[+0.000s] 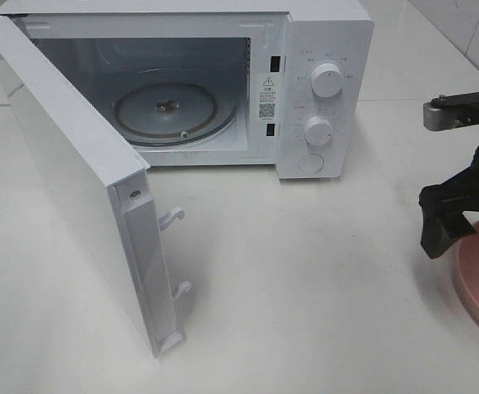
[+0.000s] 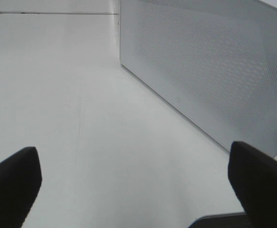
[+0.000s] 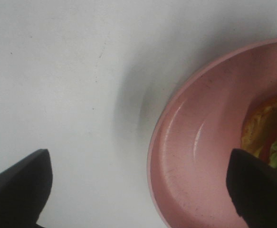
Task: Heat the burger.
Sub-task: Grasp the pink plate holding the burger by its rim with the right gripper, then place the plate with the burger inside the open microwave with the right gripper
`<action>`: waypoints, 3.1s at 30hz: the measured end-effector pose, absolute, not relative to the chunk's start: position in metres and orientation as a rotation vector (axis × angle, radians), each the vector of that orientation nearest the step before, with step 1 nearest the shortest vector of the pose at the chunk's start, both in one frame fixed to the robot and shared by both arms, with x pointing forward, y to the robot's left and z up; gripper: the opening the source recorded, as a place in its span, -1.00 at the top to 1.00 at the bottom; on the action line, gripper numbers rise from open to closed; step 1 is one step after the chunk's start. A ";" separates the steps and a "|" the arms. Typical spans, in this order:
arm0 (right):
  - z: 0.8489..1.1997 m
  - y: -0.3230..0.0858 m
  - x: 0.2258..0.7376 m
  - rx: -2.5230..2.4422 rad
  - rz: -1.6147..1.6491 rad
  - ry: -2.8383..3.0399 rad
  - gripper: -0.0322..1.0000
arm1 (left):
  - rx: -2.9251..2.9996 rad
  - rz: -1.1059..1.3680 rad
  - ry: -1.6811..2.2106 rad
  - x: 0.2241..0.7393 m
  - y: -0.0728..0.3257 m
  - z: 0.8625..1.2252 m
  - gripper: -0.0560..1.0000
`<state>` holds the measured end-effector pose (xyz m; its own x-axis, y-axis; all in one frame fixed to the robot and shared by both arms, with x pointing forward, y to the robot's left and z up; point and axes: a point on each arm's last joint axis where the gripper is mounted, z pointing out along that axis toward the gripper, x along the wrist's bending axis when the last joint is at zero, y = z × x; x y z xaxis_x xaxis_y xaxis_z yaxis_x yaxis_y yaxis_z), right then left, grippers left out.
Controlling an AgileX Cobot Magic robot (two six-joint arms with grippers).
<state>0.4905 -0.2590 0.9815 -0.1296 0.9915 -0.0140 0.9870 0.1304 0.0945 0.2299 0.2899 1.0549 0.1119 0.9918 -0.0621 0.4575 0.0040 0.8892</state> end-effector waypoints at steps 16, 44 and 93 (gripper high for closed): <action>0.930 -0.263 0.484 2.032 -0.003 2.323 -0.94 | 1.575 0.828 1.462 0.230 0.290 1.055 -0.98; 0.886 -0.265 0.500 1.981 -0.058 2.330 -0.35 | 1.575 0.828 1.462 0.230 0.290 1.055 -0.98; 0.921 -0.237 0.475 1.825 -0.235 2.281 0.89 | 1.575 0.828 1.462 0.230 0.290 1.055 -0.98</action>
